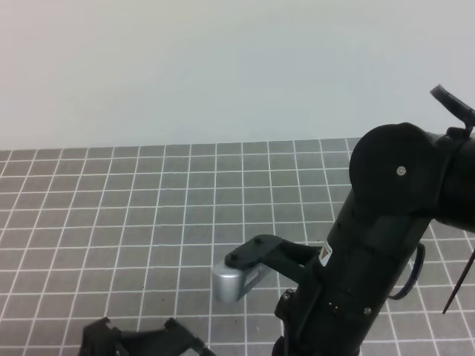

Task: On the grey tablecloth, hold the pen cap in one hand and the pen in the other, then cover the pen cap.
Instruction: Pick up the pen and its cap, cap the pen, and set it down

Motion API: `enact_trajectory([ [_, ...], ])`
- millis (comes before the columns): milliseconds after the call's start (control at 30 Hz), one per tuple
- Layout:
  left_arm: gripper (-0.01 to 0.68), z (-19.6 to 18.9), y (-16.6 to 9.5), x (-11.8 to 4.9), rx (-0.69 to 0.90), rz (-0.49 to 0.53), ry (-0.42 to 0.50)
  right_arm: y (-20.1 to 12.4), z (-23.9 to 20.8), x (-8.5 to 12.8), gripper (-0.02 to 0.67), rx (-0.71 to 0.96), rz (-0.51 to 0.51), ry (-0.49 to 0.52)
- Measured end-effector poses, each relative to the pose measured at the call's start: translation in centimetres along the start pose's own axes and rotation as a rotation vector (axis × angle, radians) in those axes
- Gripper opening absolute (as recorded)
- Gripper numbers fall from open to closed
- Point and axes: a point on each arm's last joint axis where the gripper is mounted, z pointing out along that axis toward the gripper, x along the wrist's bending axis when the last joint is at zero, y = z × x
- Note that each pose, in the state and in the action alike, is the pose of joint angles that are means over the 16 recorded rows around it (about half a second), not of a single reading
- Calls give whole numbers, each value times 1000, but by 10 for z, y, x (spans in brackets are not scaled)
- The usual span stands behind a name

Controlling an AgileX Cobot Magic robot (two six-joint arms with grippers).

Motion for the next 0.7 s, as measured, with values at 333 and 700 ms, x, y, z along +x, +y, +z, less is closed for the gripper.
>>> enact_trajectory([
  [333, 232, -1, -2, 10, 10, -196, 118, 5, -7, -32, 64, -87, 155, -235],
  [700, 18, -3, -10, 31, 83, -591, 260, 19, -4, -104, 64, -331, 511, -316],
])
